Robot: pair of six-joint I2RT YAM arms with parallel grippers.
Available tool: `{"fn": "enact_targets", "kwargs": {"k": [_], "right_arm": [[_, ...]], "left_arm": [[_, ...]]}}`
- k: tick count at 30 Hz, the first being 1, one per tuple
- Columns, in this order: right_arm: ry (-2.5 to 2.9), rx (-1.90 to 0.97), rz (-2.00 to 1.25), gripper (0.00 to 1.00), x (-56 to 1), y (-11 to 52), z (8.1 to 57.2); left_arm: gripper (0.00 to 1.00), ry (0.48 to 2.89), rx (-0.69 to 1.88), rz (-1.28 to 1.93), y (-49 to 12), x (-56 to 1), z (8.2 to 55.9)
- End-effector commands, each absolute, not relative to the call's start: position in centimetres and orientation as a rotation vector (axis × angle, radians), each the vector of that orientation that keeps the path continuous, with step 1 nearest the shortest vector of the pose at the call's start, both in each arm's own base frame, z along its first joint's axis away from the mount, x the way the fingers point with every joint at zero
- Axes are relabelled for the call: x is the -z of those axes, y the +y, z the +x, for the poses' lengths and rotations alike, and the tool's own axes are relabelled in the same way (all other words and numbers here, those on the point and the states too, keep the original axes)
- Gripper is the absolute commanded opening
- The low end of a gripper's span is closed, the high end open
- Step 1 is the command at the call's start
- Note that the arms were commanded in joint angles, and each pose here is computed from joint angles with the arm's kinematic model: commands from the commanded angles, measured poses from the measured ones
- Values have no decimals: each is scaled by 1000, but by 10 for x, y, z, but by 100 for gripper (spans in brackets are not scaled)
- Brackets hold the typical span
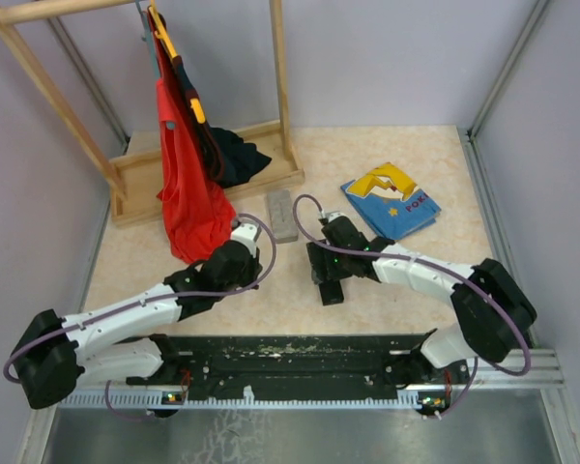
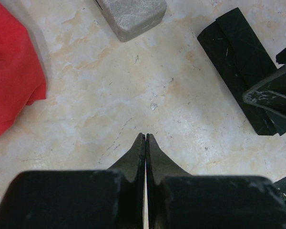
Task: Organize the sunglasses
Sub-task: Move the sunglasses case to the center of the board.
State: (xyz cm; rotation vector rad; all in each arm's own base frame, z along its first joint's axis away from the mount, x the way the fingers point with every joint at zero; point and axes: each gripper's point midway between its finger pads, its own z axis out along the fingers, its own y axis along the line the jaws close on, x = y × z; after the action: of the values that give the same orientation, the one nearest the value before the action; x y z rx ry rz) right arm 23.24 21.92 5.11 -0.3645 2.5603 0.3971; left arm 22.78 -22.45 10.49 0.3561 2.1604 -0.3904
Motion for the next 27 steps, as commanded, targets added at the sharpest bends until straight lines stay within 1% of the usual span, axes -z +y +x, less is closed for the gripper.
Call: {"fn": "enact_targets", "kwargs": {"k": [1,3,6,15,17,19,23,26,27], "right_arm": [[2529,-247,-385,84,-56,223,248],[2542,-189,-393,84,-50,223,249],[2553,-154,-402,80,-44,225,249],[2568,-101,-431,63,-34,233,248],[2572,-78,-430,58,-33,232,249],[2568,-57,-412,50,-32,231,251],[2554,-46,-394,41,-36,231,255],[2528,-23,-392,36,-44,234,266],[2542,2,-401,36,-38,234,269]], "left_arm": [[0,2144,391,311,-218,-112,227],[0,2138,394,294,-215,-114,226],[0,2127,405,278,-212,-117,224],[0,2132,410,269,-208,-113,220],[0,2131,413,268,-207,-112,219],[0,2128,422,266,-207,-111,218],[0,2129,422,270,-206,-108,217],[0,2130,421,270,-205,-107,216],[0,2131,420,269,-204,-107,215]]}}
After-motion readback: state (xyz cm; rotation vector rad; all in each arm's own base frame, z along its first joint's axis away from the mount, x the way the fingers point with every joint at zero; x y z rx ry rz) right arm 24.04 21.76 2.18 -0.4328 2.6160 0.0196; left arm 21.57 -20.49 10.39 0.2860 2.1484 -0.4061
